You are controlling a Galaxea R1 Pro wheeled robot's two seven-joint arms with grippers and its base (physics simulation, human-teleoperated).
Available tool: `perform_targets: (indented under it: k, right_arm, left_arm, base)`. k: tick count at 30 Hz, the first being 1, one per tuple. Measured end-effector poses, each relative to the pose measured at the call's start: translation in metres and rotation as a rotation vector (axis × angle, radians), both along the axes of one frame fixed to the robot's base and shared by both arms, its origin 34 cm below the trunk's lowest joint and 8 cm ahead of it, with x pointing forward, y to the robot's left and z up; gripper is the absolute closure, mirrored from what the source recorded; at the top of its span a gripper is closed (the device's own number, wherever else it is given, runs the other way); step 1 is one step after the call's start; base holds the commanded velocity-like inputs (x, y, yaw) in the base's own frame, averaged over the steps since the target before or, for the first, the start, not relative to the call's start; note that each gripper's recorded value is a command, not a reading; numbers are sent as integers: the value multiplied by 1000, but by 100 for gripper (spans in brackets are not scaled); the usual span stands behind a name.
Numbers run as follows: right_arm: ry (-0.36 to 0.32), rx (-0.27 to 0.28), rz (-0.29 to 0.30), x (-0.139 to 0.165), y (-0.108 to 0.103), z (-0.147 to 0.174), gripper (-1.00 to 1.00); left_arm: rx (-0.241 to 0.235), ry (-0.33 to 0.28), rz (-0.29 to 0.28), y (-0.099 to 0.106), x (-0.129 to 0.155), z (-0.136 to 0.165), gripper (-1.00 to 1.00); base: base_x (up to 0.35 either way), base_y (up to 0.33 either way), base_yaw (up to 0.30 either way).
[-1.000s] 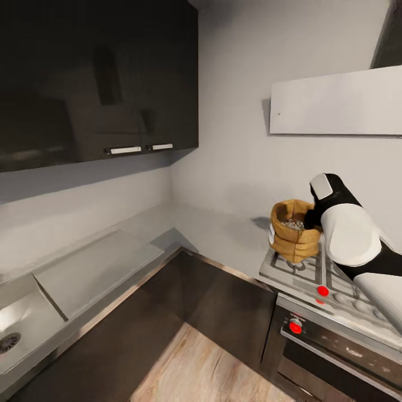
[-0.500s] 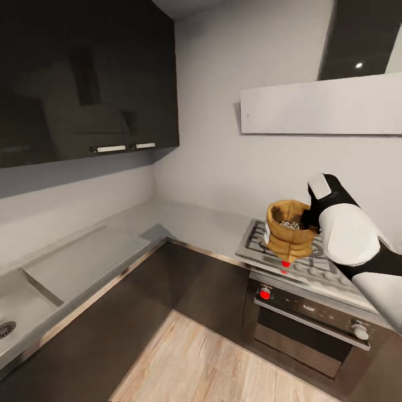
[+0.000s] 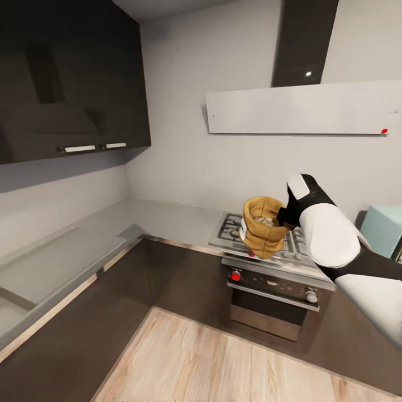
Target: In the kitchen, take the popcorn bag from the countertop, put it into the microwave, and heat it until the popcorn is cooked so the cooked popcorn ends up inside the bag.
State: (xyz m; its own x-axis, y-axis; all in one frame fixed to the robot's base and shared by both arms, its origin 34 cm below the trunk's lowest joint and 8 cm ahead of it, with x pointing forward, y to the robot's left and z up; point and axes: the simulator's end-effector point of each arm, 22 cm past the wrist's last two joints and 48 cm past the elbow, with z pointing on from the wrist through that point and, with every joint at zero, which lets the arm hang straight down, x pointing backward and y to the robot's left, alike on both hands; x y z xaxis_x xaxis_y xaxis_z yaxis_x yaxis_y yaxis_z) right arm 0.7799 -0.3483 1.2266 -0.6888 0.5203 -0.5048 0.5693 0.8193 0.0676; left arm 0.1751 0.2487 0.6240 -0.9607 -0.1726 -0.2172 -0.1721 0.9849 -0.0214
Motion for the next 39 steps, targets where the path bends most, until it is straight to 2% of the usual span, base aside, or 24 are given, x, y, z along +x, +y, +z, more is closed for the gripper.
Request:
perform_targets:
  k: [3, 11, 17, 19, 21, 26, 39]
  right_arm:
    - [3, -6, 8, 0, 4, 0, 100]
    - [6, -14, 8, 0, 3, -1, 100]
    - [19, -11, 17, -2, 6, -11, 100]
    - [34, -6, 52, -1, 16, -23, 100]
    - [32, -3, 63, 0, 18, -24, 100]
    - [42, -15, 73, 0, 17, -29, 100]
    - [85, -2, 93, -3, 22, -56, 100]
  left_arm:
    - [-3, 11, -2, -3, -9, 0, -100]
    - [-12, 11, -6, -11, -10, 0, -100]
    - [-11, 9, -7, -12, -10, 0, -100]
    - [-15, 9, -8, -17, -10, 0, -100]
    - [-16, 9, -8, -18, -10, 0, -100]
    - [-17, 10, -8, -19, -9, 0, -100]
    - [-18, 20, -9, -20, -13, -1, -100]
  base:
    - [-336, 0, -299]
    - [-343, 0, -287]
    - [-344, -14, -31]
    - [-331, -147, 0]
    - [-327, -157, 0]
    - [-325, -160, -153]
    - [-322, -163, -240]
